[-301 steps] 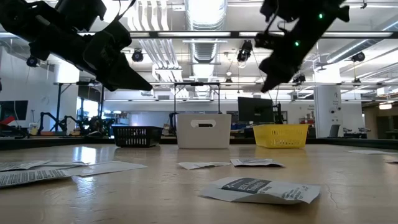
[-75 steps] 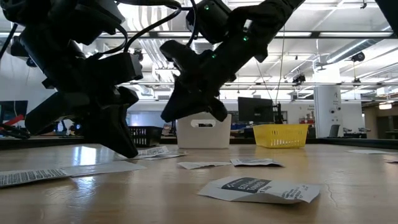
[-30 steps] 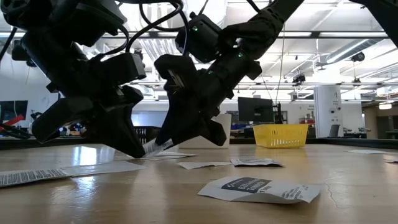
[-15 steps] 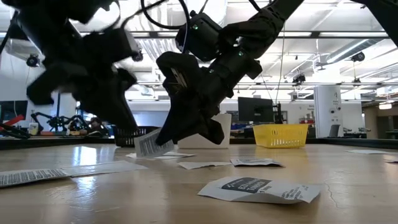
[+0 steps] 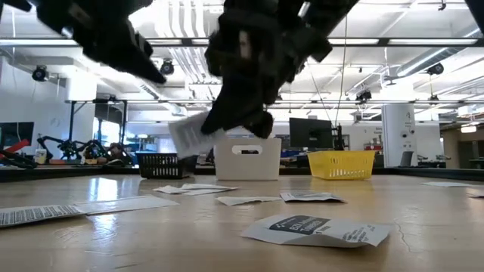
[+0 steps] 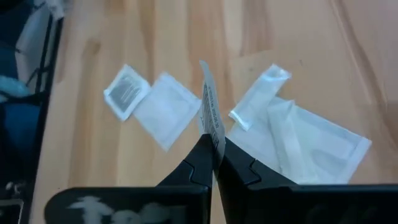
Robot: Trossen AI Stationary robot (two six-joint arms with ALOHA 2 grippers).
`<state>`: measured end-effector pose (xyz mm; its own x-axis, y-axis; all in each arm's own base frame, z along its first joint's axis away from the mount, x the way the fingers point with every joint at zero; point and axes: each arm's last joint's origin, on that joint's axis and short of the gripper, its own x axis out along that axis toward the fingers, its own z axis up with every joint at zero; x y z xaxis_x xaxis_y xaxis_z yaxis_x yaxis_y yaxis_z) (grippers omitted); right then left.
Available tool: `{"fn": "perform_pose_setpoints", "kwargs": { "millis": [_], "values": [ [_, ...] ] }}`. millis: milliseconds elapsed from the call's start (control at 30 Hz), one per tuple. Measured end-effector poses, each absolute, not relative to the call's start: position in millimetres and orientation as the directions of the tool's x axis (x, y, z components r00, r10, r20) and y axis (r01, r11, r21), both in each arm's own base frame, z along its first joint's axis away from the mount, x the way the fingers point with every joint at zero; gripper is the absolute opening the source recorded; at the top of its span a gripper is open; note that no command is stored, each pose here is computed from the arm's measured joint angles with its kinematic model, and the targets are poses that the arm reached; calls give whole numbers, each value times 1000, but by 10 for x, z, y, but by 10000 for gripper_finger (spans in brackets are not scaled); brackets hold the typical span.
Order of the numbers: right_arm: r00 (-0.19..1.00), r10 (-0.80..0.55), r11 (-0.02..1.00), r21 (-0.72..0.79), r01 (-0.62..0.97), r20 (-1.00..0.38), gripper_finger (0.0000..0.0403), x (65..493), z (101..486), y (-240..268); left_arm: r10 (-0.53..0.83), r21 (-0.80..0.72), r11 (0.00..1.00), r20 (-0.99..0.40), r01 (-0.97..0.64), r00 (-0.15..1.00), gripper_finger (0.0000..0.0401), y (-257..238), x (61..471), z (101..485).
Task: Pick & Place First Aid Supplies
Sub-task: Put the towelette pack into the black basket
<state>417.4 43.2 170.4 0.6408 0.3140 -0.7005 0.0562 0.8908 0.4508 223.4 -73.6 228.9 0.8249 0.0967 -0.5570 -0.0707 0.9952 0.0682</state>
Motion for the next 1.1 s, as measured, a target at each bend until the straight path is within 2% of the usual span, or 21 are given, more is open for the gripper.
{"fn": "perform_pose_setpoints", "kwargs": {
  "millis": [100, 400, 500, 633, 833, 933, 1100],
  "values": [
    [649, 304, 913, 407, 11, -698, 8, 4116, 1850, 449, 100, 74, 995, -514, -73, 852, 0, -691, 2161, 2412],
    [673, 129, 985, 172, -2, -729, 8, 3915, 2203, 414, 150, 169, 982, -439, -82, 886, 6, -584, 2065, 2583],
    [680, 86, 994, 113, -4, -728, 8, 3872, 2273, 397, 162, 198, 977, -436, -81, 885, 28, -559, 2087, 2581],
    [687, 40, 998, 56, 0, -725, 8, 3833, 2336, 378, 197, 207, 972, -434, -116, 879, 79, -510, 2136, 2559],
    [643, -36, 999, -7, 47, -765, 8, 3780, 2304, 355, 238, 151, 970, -427, -191, 873, 152, -429, 2186, 2548],
    [604, -71, 997, -31, 76, -794, 8, 3731, 2285, 360, 248, 136, 968, -426, -209, 870, 167, -404, 2191, 2549],
    [553, -148, 986, -80, 145, -820, 8, 3590, 2373, 361, 256, 132, 966, -431, -220, 865, 170, -341, 2203, 2547]
  ]
}}
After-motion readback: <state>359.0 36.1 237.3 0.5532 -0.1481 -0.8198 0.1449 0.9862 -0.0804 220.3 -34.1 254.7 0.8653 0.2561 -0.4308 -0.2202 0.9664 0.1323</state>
